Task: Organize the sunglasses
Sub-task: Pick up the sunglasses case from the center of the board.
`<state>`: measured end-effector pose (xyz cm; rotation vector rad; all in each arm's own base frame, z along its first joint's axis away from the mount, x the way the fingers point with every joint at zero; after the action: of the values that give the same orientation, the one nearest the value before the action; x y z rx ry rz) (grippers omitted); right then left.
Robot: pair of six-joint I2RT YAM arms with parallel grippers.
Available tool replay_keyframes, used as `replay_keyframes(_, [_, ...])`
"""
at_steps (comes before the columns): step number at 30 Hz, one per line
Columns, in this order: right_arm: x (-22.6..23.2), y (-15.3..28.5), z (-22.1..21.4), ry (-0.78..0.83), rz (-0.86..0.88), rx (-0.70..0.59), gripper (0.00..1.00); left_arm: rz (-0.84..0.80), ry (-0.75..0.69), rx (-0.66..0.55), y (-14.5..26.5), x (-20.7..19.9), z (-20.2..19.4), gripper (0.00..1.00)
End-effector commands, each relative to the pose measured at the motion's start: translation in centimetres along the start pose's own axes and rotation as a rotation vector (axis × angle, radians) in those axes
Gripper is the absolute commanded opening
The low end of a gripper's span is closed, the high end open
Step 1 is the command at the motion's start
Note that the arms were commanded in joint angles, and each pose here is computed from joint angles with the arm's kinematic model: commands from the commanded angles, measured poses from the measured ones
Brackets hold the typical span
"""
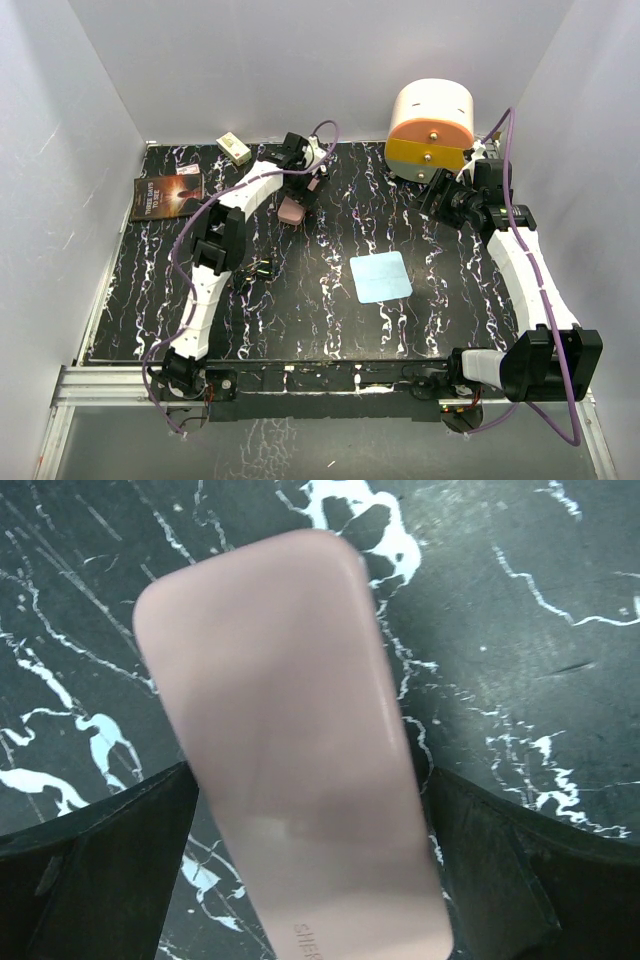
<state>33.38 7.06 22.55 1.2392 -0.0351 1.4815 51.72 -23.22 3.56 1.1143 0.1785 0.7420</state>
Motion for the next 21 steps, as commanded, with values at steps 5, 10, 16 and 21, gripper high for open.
replay_keyframes(5, [0.8, -0.1, 0.8, 0.027, 0.038, -0.035, 0.67, -0.002, -0.011, 0.038, 0.4, -0.3, -0.7, 0.97])
replay_keyframes(10, [0.6, -0.1, 0.8, 0.028, 0.026, -0.041, 0.67, -0.085, 0.007, 0.042, 0.9, -1.9, -0.9, 0.84])
replay_keyframes(16, [0.4, 0.1, 1.0, 0.028, 0.011, -0.053, 0.67, -0.241, 0.033, 0.046, 2.6, -5.5, -1.7, 0.22])
replay_keyframes(21, [0.2, 0.0, 1.0, 0.016, -0.003, -0.051, 0.66, -0.397, 0.043, 0.048, 5.4, -10.4, -2.2, 0.03])
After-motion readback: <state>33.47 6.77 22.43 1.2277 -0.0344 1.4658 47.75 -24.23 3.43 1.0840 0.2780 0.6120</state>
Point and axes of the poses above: each gripper's point midway between its finger pads, its own y axis back along the fingers, its own x axis along the line the jaws close on, z = x × y, the point moved 1 cm from there along y, back along the fingers, and after that the axes turned 15 degrees about -y, right-handed, at the moved point
